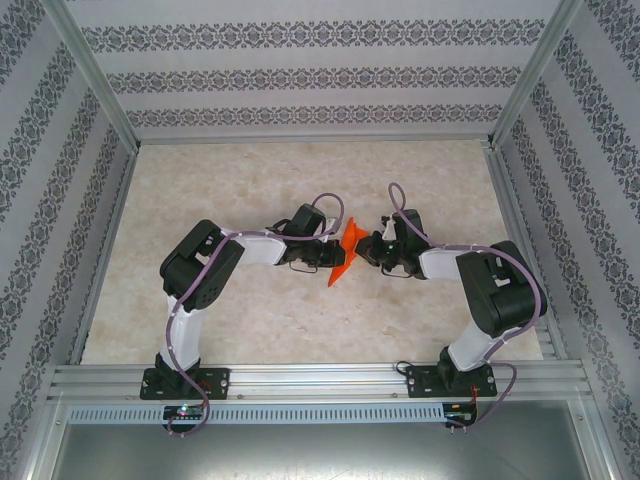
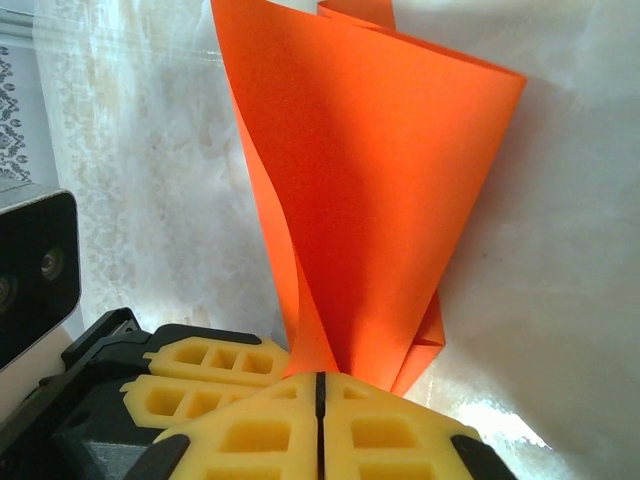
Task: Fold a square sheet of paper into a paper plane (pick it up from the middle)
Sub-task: Fold the wing for the fifth time at the center of the table.
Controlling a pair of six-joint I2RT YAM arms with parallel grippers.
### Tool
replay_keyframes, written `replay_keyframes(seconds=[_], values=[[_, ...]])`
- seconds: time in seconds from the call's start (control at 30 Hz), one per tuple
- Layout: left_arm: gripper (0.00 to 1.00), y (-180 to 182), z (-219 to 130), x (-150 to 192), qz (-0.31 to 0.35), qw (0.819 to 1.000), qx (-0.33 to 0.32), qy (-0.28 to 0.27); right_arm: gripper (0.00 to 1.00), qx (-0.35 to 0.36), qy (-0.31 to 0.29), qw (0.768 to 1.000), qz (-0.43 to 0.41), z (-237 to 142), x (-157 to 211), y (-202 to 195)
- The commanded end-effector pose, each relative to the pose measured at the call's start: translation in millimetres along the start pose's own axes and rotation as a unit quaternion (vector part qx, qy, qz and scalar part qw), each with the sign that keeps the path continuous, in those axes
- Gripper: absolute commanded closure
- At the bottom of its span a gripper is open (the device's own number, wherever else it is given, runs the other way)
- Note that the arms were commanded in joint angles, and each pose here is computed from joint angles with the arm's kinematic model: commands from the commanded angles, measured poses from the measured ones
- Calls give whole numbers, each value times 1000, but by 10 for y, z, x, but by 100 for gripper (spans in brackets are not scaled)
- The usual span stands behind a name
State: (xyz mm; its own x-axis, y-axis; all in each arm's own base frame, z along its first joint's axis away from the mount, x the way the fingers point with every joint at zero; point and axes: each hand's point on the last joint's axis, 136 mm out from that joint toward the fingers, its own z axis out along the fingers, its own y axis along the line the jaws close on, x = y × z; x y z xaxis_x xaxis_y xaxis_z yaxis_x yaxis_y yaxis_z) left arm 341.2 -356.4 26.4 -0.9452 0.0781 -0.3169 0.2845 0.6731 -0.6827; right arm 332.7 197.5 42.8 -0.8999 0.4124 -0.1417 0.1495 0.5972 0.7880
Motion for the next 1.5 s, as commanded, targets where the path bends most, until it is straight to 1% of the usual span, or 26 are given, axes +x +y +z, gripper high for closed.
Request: replay_keyframes(seconds=[0.0,0.2,0.33,0.4,0.53,0.67,0.77,0.9,1.1,1.2,1.37,1.47], values=[[88,26,-19,-52,11,1000,-2,0,89,-9,16,1000,1,-42,65,1],[87,-26,-79,-106,33,999,0,-3,83,-25,21,999,-5,-48,43,79],[87,-27,-79,-104,41,999,-1,0,77,-32,22,999,-6,-32,11,126],[87,-30,-84,-109,43,999,0,0,72,-31,23,999,-4,-16,-1,111],[86,-82,-128,-148,50,999,7,-6,70,-31,25,999,0,17,-20,95],[85,-94,-217,-199,56,998,-4,-13,69,-32,22,999,-1,-1,-24,101],[85,-113,-295,-264,54,998,-2,-23,70,-33,25,999,-2,-43,13,103],[85,-150,-383,-332,44,998,6,-38,75,-34,34,999,3,-67,136,118],[85,-159,-494,-413,37,998,9,-52,80,-34,48,998,0,-1,297,180],[85,-104,-498,-410,33,998,2,-51,81,-35,51,998,-5,65,311,230],[85,-22,-483,-395,27,998,-5,-50,84,-17,43,999,-8,167,230,162],[86,17,-489,-409,22,998,-5,-53,86,-18,41,999,-8,240,175,160]])
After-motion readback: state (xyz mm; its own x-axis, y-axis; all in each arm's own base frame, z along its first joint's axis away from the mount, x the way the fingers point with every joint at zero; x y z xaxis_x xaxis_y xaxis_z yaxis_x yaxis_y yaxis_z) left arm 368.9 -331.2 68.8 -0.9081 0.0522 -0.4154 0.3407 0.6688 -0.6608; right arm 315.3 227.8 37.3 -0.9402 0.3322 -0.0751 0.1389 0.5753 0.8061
